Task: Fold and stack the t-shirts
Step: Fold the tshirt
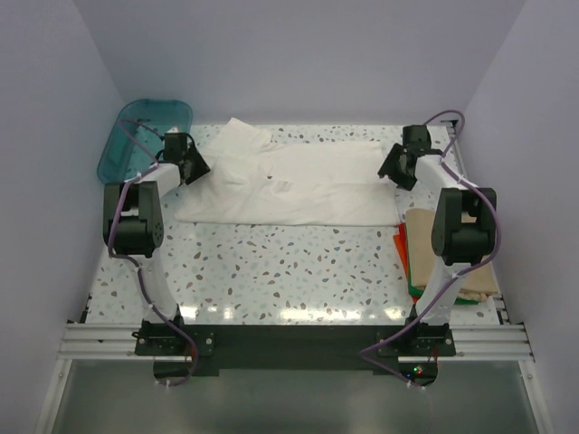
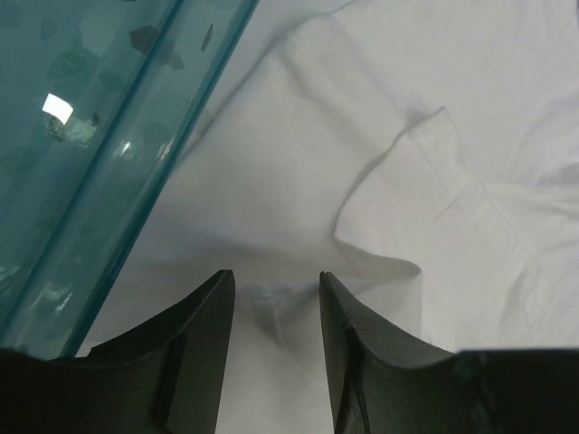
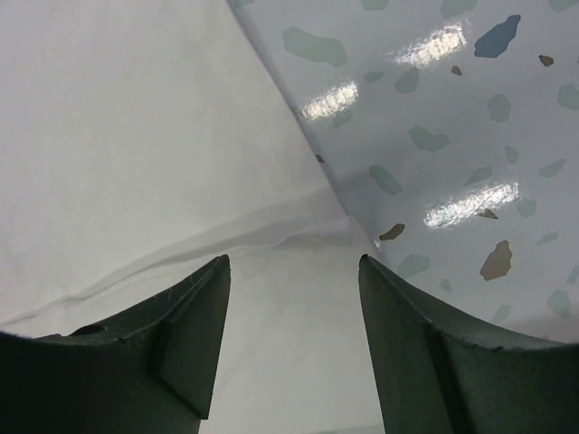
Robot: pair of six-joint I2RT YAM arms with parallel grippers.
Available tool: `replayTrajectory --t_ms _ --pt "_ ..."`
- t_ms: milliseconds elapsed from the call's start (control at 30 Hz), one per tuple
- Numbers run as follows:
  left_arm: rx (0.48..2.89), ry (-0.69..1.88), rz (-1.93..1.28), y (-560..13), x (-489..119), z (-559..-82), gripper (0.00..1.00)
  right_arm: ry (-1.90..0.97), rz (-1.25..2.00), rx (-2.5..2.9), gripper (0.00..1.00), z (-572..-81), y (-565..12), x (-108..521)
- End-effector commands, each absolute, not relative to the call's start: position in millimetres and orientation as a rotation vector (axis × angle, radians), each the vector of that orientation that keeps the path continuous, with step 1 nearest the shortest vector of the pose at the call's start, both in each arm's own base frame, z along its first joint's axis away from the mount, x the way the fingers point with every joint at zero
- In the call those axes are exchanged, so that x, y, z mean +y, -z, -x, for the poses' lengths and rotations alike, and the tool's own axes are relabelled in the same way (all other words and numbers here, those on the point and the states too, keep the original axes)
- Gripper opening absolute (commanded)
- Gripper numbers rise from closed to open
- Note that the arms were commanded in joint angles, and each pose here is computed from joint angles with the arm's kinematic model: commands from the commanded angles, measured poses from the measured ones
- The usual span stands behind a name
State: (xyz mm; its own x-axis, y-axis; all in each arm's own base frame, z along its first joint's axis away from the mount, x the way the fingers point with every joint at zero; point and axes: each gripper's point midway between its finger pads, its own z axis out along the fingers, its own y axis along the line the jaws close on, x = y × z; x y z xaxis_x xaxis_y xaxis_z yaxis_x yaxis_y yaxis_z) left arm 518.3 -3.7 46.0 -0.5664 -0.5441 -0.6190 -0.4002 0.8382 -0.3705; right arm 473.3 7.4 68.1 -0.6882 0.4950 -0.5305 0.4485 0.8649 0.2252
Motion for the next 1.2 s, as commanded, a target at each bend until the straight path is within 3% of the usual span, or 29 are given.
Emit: replayTrajectory --t_ms 0,133,300,567,800,1033,1167 --pt "2.235 0.271 0.618 -52 -8 -530 0.47 -0.085 -0.702 2.384 0.62 -487 -77 -10" --pt "2.24 0.282 0.611 -50 -10 -527 0.4 -0.074 -0.71 2.389 0.62 -485 -74 -14" --pt "2.232 0.282 0.611 -54 -10 -527 0.24 -0.082 -0.718 2.396 0.61 -487 -67 -14" --pt "2.234 0.308 0.612 -55 -13 -527 0.15 -0.151 -0.722 2.424 0.59 -492 -56 -4" --pt "2.234 0.304 0.623 -55 -12 -524 0.07 -0.176 -0.721 2.414 0.51 -490 -61 -1" --pt "2.234 0.292 0.626 -57 -11 -522 0.02 -0.19 -0.717 2.416 0.32 -489 -62 1" --pt "2.226 0.288 0.631 -62 -10 -520 0.0 -0.191 -0.718 2.412 0.15 -489 -64 1"
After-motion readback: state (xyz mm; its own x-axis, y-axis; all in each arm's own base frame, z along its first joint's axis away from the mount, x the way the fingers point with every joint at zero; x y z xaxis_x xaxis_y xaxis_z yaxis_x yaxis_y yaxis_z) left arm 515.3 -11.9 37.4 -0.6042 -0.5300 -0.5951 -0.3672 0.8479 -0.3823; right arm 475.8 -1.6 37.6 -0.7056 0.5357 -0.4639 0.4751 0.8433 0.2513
